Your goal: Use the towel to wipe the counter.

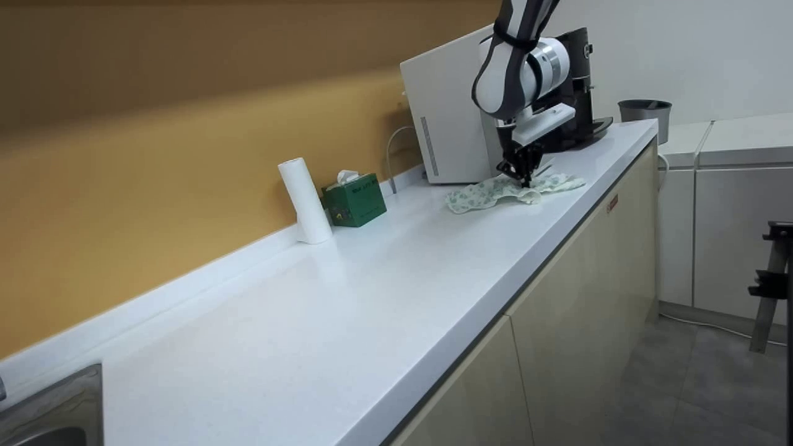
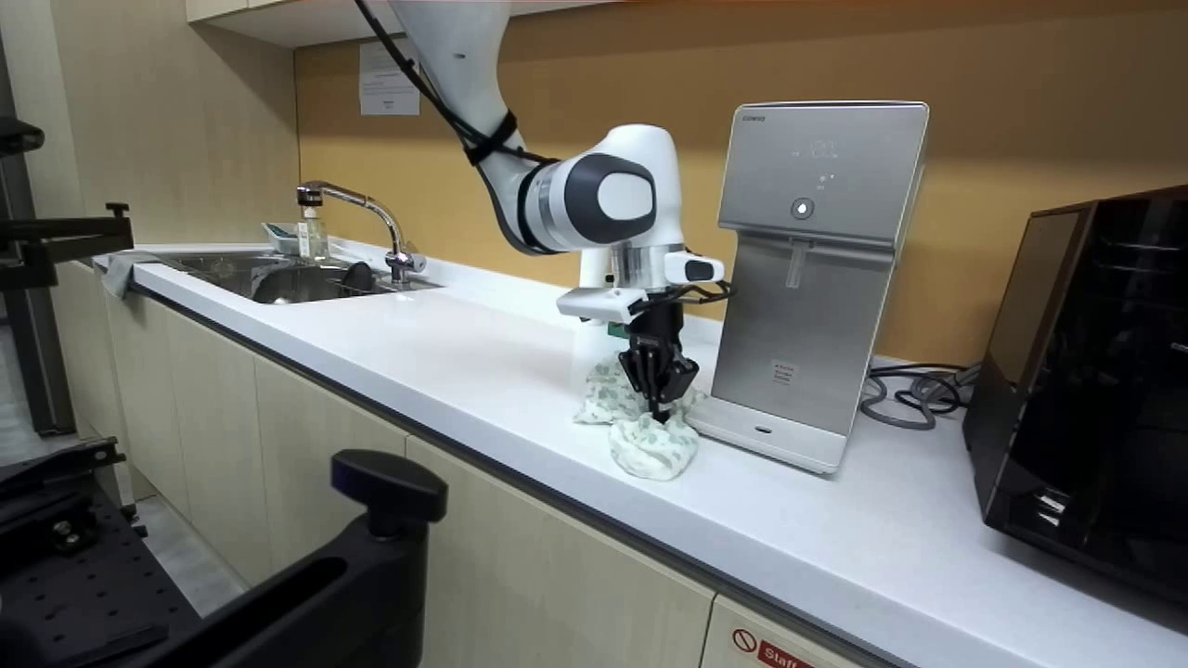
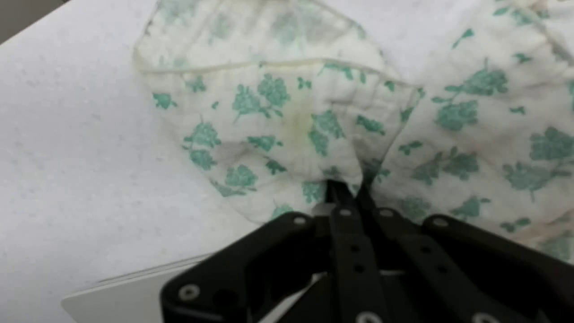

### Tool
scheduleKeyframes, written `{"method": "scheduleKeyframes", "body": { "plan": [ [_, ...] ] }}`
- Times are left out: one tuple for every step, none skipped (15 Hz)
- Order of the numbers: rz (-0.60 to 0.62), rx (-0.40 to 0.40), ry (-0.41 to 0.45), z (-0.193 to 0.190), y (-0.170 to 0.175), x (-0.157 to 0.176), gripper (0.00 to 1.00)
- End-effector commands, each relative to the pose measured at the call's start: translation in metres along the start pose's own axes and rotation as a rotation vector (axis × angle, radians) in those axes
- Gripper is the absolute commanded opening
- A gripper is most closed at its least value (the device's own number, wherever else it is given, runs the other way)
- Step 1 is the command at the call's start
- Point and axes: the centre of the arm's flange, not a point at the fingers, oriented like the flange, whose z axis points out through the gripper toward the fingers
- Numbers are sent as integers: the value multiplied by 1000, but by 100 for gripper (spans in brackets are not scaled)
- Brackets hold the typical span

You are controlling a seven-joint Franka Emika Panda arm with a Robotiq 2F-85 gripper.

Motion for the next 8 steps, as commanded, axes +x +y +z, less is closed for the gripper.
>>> {"method": "scheduleKeyframes", "body": {
  "plan": [
    [-115,73,-114,14,-69,-32,1],
    [-157,90,-122,10,-86,-40,1],
    [-199,111,-132,6,-103,-47,1],
    [-242,132,-141,2,-122,-57,1],
    [-283,152,-150,-2,-138,-65,1],
    [-326,170,-160,-5,-153,-76,1],
    [-367,186,-171,-8,-166,-85,1],
    [-405,203,-182,-10,-178,-95,1]
  ]
}}
